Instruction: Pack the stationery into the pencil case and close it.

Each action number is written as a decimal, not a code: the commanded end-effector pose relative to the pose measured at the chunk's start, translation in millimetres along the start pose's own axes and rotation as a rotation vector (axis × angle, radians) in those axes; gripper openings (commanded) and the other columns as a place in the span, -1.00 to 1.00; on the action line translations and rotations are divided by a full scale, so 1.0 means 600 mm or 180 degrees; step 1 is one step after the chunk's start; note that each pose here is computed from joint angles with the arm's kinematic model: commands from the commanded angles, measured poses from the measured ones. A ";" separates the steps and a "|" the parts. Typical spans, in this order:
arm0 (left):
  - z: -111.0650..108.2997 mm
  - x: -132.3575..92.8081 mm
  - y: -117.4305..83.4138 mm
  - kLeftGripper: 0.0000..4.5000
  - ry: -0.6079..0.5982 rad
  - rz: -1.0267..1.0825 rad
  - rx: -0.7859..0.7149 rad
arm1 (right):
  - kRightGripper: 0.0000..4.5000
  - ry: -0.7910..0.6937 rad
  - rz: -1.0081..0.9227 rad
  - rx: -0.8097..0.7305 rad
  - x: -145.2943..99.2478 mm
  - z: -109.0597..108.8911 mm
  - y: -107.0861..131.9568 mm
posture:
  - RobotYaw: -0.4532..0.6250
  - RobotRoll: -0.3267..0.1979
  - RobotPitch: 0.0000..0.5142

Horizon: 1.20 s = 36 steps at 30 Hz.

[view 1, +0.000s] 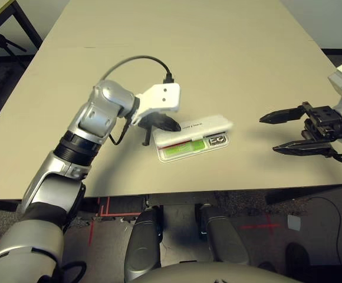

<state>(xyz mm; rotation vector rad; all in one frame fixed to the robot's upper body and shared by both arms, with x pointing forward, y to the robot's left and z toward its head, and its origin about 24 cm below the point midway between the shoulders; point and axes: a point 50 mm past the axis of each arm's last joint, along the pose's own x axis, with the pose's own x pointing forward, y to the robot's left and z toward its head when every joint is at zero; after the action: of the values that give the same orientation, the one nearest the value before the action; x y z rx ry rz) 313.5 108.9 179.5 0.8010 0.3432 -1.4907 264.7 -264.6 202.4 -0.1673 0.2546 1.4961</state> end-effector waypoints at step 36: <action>-0.009 0.040 -0.003 -0.60 -0.0267 0.0064 -0.0150 | 1.00 -0.0343 -0.0052 -0.0023 0.019 -0.002 -0.001 | -0.40 0.25 -0.36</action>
<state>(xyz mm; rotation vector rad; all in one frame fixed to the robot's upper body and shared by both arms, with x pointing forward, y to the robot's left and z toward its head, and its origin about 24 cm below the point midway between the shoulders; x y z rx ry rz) 315.5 92.5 156.4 0.7594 0.3247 -1.4966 266.9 -252.9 195.9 -0.1062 0.1752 1.5067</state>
